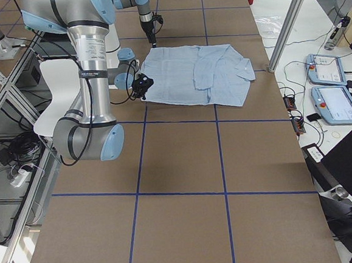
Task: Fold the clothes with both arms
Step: 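Move both grippers to the hem corners nearest the robot, then grasp both hem corners with the left and right grippers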
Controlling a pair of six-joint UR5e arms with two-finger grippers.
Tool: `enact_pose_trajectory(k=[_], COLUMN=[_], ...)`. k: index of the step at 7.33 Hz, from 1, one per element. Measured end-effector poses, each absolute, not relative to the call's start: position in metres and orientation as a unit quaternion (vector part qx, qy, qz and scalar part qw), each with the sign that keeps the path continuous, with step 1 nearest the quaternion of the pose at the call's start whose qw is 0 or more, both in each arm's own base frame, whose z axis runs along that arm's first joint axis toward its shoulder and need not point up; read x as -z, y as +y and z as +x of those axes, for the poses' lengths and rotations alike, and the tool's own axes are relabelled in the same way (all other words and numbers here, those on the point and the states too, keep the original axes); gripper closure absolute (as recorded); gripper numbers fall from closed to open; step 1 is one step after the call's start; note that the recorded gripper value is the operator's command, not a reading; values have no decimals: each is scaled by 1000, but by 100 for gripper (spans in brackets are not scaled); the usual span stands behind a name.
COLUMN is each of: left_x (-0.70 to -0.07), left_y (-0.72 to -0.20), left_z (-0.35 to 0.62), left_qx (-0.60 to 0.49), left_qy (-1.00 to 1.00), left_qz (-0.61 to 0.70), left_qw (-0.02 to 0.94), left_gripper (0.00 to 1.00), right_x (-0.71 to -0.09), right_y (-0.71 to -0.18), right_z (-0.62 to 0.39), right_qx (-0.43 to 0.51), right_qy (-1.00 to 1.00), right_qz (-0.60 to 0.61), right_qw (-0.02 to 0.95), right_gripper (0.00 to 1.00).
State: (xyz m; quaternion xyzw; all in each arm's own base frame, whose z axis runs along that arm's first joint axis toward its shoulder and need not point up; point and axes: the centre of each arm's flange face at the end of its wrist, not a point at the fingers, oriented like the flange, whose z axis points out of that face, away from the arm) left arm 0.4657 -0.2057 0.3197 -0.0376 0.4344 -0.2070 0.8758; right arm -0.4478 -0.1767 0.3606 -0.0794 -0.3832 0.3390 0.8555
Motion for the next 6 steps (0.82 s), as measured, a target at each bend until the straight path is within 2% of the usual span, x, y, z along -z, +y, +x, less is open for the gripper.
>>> enact_pose_trajectory(k=[2,6], left_x=[-341,-347], left_y=[-195,-182], left_z=[469,480], left_qx=[216,222], left_qy=[413,405], left_qz=[-45,-58], left_qw=[884,885], left_gripper=[40,41], right_x=[-362,-372], right_y=[-177,-179], right_z=[-447,-438], right_qx=[-339,-343], right_qy=[-382,-373], right_qz=[-79,-76], right_qw=[856,859], right_gripper=[100,100])
